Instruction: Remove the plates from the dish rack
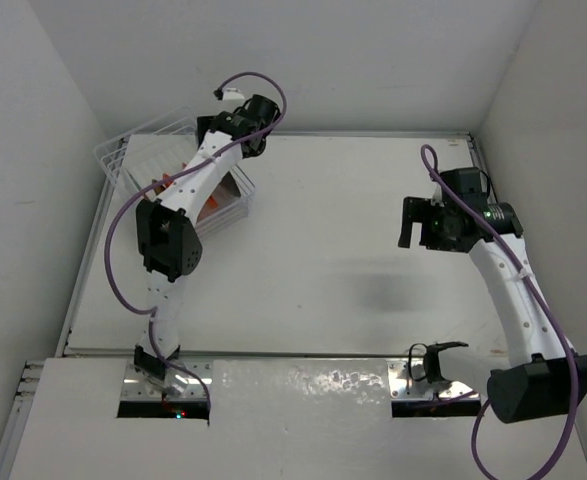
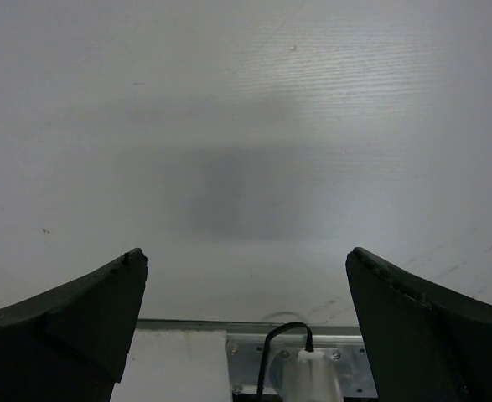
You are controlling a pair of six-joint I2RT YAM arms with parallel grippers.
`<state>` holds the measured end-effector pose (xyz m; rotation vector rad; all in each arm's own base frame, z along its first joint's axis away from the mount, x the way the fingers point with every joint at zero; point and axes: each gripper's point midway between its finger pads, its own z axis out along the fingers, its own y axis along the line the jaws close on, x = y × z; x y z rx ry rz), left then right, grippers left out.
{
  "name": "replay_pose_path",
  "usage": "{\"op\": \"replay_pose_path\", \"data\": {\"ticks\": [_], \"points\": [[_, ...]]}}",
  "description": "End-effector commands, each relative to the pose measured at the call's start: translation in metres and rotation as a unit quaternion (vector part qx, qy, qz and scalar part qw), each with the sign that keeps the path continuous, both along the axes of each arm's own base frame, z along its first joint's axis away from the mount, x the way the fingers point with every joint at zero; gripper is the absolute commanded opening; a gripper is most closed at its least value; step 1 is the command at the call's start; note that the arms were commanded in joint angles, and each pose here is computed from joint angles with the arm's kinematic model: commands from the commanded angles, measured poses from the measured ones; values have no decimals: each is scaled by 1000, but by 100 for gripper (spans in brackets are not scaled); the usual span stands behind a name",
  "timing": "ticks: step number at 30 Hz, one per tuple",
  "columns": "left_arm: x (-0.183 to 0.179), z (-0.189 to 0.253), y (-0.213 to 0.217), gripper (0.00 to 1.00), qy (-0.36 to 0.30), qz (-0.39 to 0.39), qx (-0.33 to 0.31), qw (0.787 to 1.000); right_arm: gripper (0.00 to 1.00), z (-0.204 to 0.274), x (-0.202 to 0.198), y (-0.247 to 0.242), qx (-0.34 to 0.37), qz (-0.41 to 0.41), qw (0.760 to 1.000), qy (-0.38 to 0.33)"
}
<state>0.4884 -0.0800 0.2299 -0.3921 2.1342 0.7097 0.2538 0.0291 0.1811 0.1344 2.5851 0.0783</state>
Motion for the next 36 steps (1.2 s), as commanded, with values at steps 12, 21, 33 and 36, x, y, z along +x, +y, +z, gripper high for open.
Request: {"op": "replay_pose_path", "data": {"ticks": [12,21,33,36], "points": [[33,-24,27,20,-27,14,-64,997,99,14,11,14,6,36,999,-34],[20,38,42,0,-81,27,-48,995,99,14,15,15,8,38,999,-39],[-15,187,60,0,-255,15,-38,966,99,15,38,45,85,45,994,-49],[-15,184,56,0,-253,-2,-43,967,99,22,51,58,117,49,990,-55]]}}
